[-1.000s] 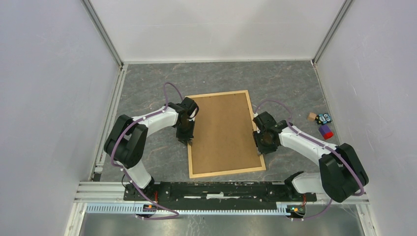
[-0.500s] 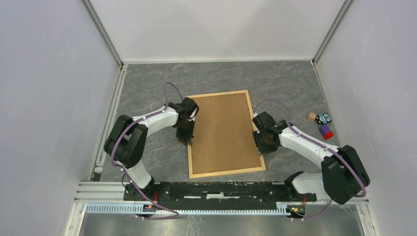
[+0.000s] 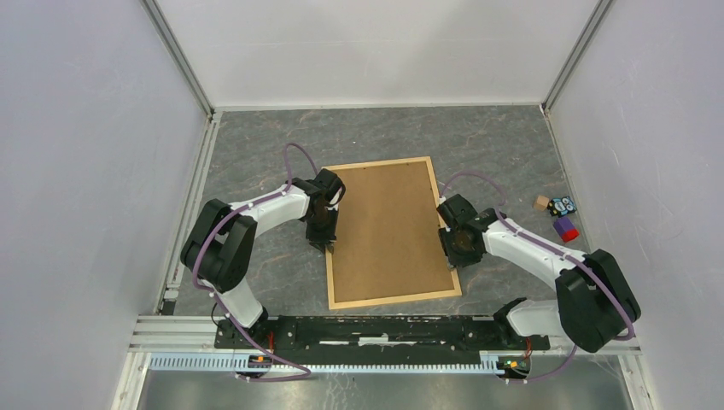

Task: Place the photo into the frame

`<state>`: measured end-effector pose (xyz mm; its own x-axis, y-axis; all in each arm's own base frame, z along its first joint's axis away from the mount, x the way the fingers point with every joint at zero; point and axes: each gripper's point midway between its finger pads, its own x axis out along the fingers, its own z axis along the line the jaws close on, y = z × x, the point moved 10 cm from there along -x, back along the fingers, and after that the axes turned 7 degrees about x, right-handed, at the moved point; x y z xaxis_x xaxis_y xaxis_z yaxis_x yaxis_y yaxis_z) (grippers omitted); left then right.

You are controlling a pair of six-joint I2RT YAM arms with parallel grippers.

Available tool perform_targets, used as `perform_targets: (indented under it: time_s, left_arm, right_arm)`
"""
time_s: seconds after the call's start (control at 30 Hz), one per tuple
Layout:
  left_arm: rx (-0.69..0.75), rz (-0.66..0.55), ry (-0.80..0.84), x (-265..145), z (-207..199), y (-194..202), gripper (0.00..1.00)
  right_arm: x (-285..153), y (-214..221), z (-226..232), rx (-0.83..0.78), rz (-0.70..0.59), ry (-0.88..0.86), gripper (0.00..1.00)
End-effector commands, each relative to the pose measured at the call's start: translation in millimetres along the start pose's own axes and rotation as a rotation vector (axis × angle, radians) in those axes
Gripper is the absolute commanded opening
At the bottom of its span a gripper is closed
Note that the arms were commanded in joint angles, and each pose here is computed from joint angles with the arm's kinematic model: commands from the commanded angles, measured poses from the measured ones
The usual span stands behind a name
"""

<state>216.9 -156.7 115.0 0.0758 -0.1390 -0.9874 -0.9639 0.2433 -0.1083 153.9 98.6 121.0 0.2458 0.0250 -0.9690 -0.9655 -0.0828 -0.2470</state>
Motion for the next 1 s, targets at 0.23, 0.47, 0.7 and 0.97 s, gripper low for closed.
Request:
perform_targets:
  time_s: [0.23, 0.47, 0.7, 0.97]
  left_arm:
    - [0.04, 0.114, -0.111, 21, 12, 18, 0.02]
    - [0.046, 0.11, -0.109, 20, 12, 18, 0.02]
    - [0.041, 0.1, -0.124, 19, 13, 19, 0.02]
    - [-0.009, 0.02, -0.055, 0, 12, 17, 0.3]
  right_arm:
    - [23, 7, -10, 0.014, 0.041, 0.168, 0.42]
    - [36, 7, -2, -0.022, 0.081, 0.075, 0.42]
    - [2, -11, 16, -0.079, -0.003, -0.182, 0.49]
    - [-17, -7, -2, -0.029, -0.069, -0.007, 0.49]
